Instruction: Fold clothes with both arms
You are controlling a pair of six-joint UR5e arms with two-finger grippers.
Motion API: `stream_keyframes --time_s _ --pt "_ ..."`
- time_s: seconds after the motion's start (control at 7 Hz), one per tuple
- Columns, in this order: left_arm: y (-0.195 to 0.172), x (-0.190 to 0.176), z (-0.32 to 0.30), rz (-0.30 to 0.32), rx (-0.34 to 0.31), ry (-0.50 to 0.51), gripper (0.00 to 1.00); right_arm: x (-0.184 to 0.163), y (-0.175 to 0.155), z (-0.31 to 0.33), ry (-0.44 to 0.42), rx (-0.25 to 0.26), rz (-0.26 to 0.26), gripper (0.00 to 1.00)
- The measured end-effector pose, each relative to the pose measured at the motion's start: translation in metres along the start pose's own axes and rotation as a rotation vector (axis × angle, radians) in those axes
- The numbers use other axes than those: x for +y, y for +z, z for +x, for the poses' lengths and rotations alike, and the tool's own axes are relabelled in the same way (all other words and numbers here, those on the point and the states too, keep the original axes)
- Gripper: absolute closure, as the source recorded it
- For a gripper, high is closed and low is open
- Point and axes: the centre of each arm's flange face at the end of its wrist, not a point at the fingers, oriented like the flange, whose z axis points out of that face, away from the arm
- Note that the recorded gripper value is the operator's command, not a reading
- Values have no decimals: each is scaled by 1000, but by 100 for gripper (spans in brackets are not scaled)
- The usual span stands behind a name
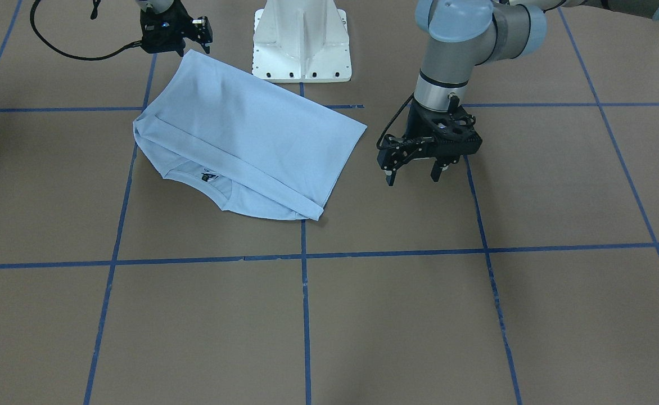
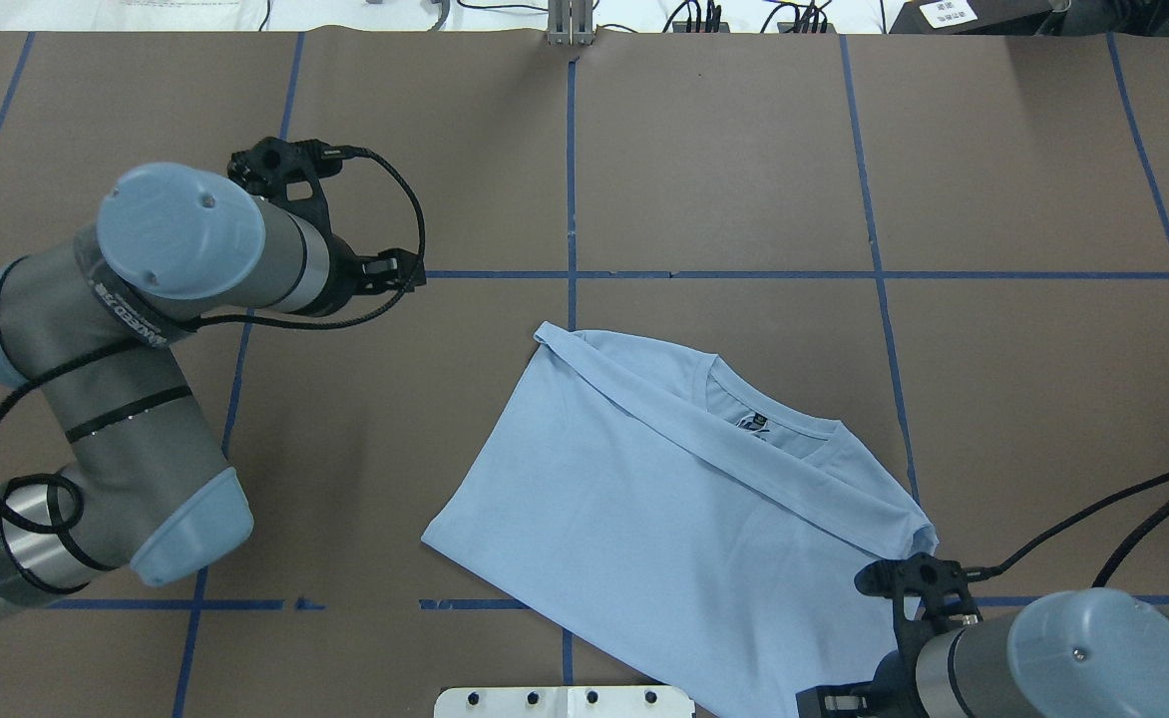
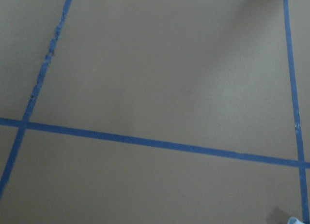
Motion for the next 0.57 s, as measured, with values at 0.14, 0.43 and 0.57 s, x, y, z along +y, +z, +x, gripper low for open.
stream_keyframes --time_s 0.14,0.43,0.57 --pt "8 37 11 -73 12 -67 1 -23 -29 -13 37 -66 56 0" --pt "23 109 29 -182 -6 -254 6 -71 -76 -26 110 -159 175 0" --pt "29 135 33 -215 -29 -359 7 -88 -89 -26 129 -175 218 0"
